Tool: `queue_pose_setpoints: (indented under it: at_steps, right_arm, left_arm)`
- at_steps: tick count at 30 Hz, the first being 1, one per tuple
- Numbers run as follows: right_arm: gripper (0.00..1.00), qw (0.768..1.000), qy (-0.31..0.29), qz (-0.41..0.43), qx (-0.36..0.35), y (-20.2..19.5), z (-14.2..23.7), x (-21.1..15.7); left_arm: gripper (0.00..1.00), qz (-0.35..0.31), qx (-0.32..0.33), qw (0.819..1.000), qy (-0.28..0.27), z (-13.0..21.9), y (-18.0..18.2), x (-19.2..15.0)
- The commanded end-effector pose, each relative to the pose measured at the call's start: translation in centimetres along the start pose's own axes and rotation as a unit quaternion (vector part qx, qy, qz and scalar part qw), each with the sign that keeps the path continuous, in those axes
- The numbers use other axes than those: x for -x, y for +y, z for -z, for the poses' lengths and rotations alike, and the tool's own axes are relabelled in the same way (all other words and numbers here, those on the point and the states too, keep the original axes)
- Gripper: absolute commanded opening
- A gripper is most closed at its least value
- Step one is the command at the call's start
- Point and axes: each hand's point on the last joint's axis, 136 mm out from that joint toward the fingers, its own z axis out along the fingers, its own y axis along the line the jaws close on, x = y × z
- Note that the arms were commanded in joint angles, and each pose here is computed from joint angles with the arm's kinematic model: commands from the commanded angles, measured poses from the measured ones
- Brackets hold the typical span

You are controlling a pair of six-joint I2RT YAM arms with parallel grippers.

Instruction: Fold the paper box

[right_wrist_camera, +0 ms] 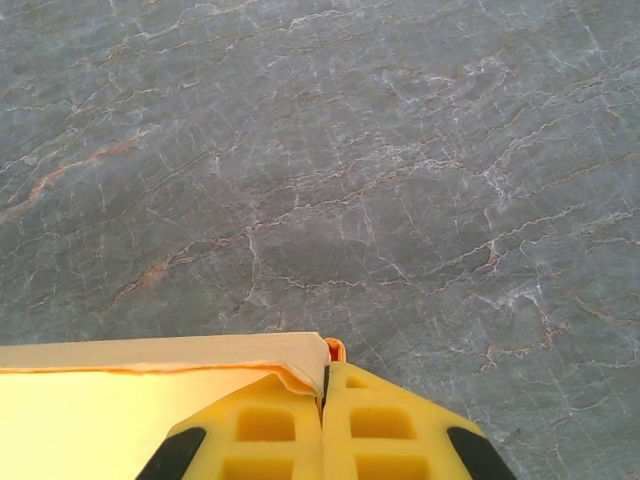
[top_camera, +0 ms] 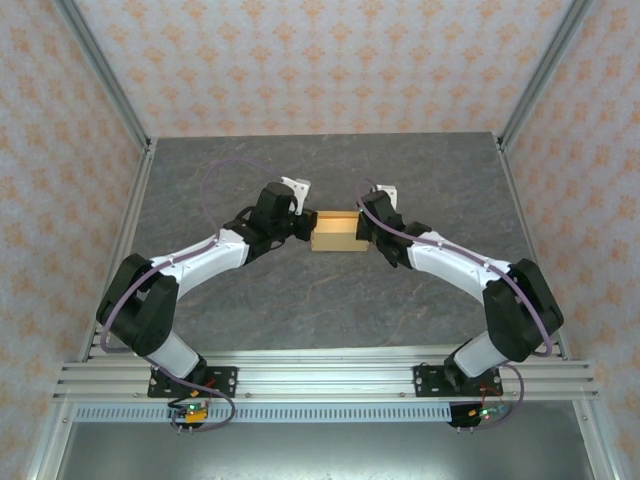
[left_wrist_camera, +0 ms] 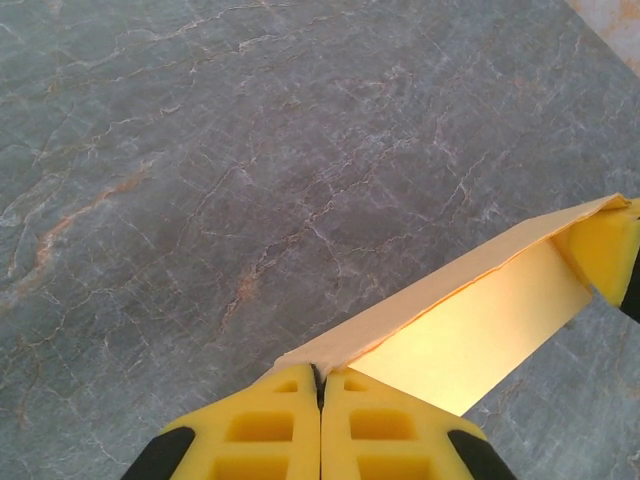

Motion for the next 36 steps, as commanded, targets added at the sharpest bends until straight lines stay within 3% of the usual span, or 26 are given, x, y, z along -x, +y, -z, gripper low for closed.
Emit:
queue_pose_setpoints:
  at_steps: [1, 10, 25, 36]
  right_arm:
    - [0.01, 1.0, 0.014, -0.001, -0.008, 0.3, -0.1, -1.2]
    - [0.02, 1.0, 0.009, -0.003, -0.011, 0.0, -0.3, -1.6]
    - [0.05, 1.0, -0.009, 0.023, -0.007, -0.8, 0.2, -1.3]
    - [0.18, 0.997, -0.001, -0.022, 0.069, -1.2, 0.6, -1.5]
  left_arm:
    - [0.07, 0.043, -0.031, 0.999, -0.007, -0.1, -1.6, 0.9]
    - [0.08, 0.083, -0.013, 0.996, 0.014, -0.8, -1.6, -0.6]
    - [0.07, 0.043, 0.08, 0.995, 0.032, -1.3, 0.2, -5.3]
    - [0.07, -0.003, 0.122, 0.992, 0.013, -1.0, 1.3, -6.3]
